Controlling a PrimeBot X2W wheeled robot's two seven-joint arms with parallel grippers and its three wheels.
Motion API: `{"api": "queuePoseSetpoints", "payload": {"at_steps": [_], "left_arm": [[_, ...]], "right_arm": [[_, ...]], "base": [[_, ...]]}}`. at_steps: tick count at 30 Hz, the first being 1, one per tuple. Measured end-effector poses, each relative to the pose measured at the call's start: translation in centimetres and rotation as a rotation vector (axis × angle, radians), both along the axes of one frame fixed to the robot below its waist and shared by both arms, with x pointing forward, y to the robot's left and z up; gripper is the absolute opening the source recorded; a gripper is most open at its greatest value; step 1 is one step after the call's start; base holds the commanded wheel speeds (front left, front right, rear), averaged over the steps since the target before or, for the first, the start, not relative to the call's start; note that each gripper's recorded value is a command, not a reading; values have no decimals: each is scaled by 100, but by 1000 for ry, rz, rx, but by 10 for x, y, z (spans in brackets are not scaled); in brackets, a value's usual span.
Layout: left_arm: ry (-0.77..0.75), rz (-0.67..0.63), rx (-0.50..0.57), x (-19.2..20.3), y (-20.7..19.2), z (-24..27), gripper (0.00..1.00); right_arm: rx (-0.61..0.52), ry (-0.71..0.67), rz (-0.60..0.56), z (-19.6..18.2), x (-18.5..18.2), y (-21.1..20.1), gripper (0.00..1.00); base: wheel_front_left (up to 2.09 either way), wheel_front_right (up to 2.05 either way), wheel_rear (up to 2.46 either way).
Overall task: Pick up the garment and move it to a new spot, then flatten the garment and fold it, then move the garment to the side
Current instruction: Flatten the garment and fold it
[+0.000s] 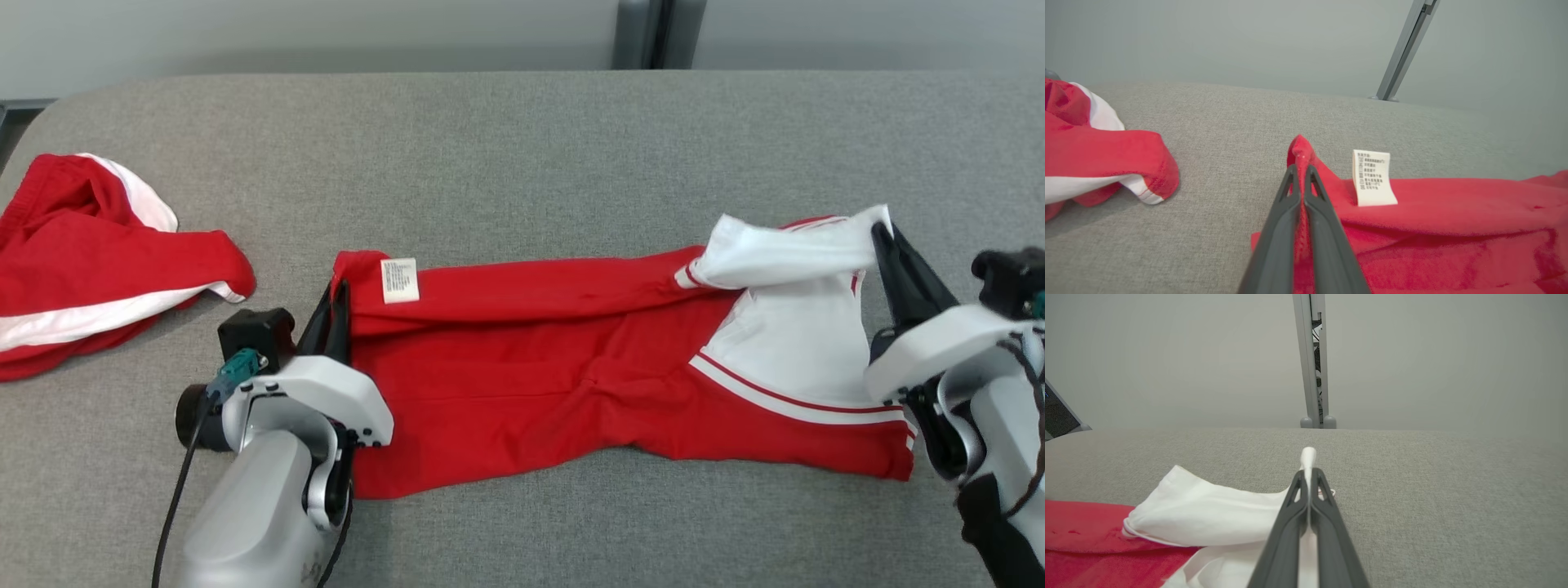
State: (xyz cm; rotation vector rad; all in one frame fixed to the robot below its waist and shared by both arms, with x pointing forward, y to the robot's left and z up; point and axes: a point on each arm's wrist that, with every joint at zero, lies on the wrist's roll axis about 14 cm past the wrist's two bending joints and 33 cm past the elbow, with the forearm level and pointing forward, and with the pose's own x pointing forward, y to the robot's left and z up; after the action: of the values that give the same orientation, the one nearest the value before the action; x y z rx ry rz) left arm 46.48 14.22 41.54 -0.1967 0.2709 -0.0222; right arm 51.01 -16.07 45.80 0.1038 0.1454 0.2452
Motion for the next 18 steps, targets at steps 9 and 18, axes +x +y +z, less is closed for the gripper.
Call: {"api": "queuePoseSetpoints", "payload": {"at_steps": [9,18], "left_arm": [[-7,34,-35,-39,5,0,0],[46,30,-7,-71,8,-20,100]], "right_arm": [[100,41,-82,-15,-55,-9,0],[75,129,-111,-46,-81,-12,61]], "base": [[0,0,0],[0,0,0]]}}
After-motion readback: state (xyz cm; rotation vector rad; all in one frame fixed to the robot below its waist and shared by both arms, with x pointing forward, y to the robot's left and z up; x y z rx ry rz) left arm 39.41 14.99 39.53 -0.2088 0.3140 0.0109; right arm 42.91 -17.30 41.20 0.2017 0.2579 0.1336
